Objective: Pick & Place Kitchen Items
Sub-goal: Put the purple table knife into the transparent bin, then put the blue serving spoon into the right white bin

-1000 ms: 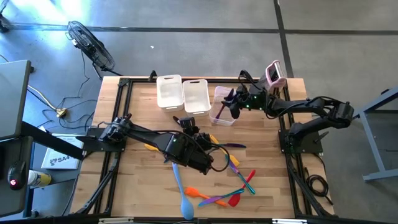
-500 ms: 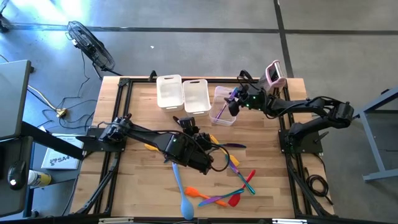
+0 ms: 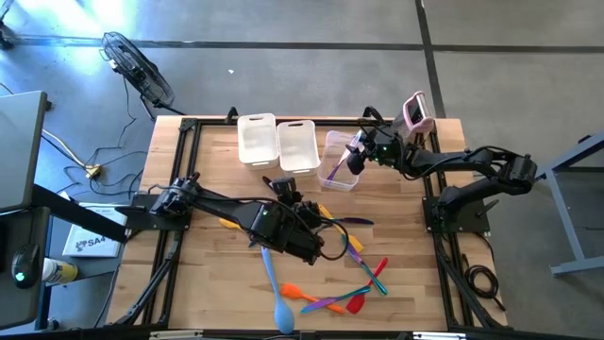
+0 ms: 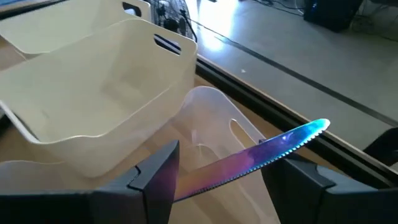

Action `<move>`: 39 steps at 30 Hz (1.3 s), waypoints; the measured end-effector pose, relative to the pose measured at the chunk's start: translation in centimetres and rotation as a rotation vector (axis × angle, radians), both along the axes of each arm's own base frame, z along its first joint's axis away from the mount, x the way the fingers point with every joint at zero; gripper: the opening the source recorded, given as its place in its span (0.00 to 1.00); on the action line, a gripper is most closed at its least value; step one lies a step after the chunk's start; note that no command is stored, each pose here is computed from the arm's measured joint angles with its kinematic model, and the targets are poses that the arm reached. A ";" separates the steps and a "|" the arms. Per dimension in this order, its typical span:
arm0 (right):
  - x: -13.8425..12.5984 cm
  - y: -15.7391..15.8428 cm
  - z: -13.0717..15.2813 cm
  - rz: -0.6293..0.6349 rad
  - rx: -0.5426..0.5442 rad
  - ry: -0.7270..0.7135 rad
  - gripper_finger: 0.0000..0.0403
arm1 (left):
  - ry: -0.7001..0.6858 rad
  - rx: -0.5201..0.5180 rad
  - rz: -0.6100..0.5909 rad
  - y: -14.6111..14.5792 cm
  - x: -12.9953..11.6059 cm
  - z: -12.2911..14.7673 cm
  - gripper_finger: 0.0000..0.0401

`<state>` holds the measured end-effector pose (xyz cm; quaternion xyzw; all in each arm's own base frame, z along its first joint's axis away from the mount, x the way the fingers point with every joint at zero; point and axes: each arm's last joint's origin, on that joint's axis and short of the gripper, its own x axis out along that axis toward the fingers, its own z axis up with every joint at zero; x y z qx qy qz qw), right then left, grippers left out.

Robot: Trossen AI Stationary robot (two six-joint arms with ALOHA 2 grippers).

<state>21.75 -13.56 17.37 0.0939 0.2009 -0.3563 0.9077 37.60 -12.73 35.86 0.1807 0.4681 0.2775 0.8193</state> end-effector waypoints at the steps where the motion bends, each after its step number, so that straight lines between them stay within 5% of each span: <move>1: 0.0 0.0 0.0 0.004 -0.006 0.006 0.52 | 0.000 0.000 0.000 0.0 0.0 0.0 0.38; 22: -0.5 -0.2 -0.4 -0.034 -0.152 0.210 0.52 | -0.006 -0.004 0.007 0.0 0.0 0.0 0.38; 39: 0.7 0.7 1.0 0.069 -0.197 0.050 0.52 | 0.002 -0.033 0.004 0.0 0.0 -0.1 0.38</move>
